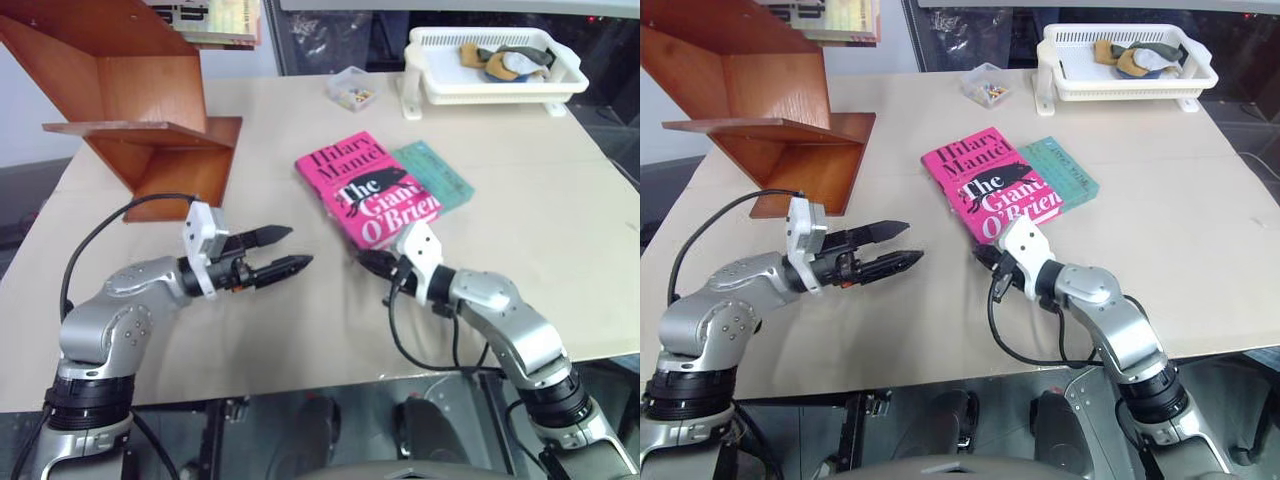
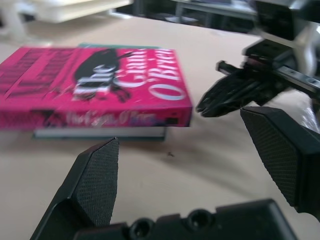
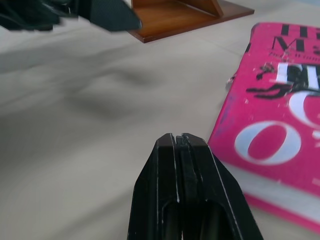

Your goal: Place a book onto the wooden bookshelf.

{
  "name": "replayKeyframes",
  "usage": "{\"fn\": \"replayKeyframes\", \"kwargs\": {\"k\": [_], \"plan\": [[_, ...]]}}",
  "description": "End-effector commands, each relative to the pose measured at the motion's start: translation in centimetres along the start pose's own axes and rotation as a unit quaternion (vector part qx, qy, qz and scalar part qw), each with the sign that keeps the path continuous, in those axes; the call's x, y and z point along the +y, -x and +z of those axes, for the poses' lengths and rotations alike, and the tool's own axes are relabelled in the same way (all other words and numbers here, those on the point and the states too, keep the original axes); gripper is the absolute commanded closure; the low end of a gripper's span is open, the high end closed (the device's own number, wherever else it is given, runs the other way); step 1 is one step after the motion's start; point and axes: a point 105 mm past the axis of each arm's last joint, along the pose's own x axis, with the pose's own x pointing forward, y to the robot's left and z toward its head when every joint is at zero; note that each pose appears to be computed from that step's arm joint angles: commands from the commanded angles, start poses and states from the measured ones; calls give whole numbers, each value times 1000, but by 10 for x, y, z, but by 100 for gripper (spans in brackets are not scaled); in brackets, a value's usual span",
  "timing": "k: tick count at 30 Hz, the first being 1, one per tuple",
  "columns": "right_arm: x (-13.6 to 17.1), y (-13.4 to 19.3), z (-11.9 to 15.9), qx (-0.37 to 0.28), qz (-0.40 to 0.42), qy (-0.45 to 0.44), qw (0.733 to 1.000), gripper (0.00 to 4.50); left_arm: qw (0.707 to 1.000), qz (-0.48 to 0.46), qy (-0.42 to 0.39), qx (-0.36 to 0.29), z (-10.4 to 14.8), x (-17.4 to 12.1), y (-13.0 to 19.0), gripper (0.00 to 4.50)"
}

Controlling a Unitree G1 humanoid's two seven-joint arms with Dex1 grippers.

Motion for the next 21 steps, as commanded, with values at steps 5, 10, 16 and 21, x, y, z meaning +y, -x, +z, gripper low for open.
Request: {"fn": "replayKeyframes", "kwargs": {"k": [5, 10, 16, 21], "plan": [[7, 51, 23, -19, 1, 15, 1000, 256, 973, 34, 225, -49, 10, 20, -35, 0], [8, 88, 34, 6, -65, 43, 997, 39, 934, 56, 348, -62, 7, 41, -67, 0], [9, 103, 52, -1, -142, 96, 985, 14, 899, 63, 427, -77, 2, 52, -92, 0], [5, 105, 54, -4, -166, 106, 980, 14, 886, 62, 454, -78, -5, 53, -108, 0]]}}
